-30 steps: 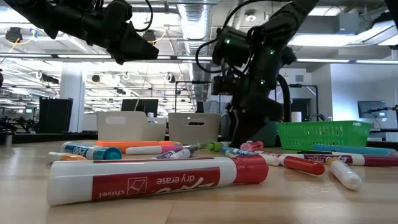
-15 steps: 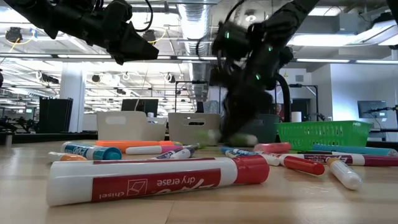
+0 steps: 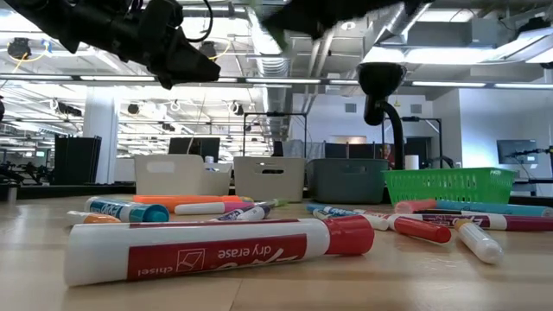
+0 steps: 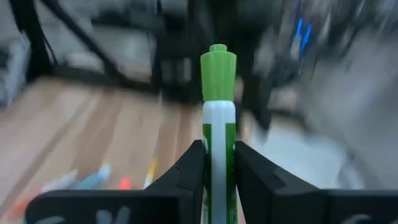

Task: Pick & Place Markers
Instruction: Put the green marker pen into the white bin

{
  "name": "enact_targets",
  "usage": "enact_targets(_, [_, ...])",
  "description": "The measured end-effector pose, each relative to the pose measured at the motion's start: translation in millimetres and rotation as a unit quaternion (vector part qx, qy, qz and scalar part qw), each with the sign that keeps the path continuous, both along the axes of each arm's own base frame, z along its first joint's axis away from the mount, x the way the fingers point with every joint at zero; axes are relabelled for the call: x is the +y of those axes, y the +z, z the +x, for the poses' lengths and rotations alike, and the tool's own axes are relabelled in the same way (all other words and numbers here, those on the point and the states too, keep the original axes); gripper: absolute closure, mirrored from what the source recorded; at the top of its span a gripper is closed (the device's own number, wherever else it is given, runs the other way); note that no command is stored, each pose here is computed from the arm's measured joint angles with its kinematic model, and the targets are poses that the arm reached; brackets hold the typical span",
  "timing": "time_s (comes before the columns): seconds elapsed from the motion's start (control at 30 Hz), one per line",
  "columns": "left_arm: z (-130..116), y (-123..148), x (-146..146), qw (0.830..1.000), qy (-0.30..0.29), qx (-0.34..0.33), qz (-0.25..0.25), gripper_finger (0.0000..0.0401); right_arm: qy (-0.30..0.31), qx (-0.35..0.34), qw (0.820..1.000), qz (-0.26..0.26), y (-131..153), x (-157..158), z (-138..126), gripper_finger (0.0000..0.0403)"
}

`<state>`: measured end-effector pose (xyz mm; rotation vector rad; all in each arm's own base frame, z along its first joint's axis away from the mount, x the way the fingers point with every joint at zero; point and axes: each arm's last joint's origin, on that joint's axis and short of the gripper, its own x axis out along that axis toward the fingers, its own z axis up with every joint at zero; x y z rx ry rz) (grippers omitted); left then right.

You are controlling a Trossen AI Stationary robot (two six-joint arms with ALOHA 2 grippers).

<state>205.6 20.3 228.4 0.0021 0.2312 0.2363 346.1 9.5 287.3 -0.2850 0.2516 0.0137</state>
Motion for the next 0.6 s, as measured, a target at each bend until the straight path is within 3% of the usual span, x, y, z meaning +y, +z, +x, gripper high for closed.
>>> enact_targets(0.17, [0.4, 0.7, -2.6, 1.000, -0.006, -0.004, 0.000, 0.0268, 0.043, -0.176, 0.982, -0.063, -1.8, 2.9, -13.3, 0.0334])
enact_targets(0.3, [1.2, 4.5, -2.5, 1.000, -0.007, -0.023, 0.002, 0.0268, 0.058, -0.305, 0.950, -0.025, -28.5, -9.2, -6.8, 0.0316])
enact_targets(0.47, [2.3, 8.8, -4.3, 0.998, -0.038, -0.046, -0.001, 0.0268, 0.050, -0.326, 0.944, 0.032, -65.5, -20.0, 17.2, 0.0324])
enact_targets(0.6, [2.4, 9.3, -4.8, 0.998, -0.047, -0.049, 0.000, 0.0268, 0.054, -0.329, 0.940, 0.065, -74.2, -20.5, 35.2, 0.0332])
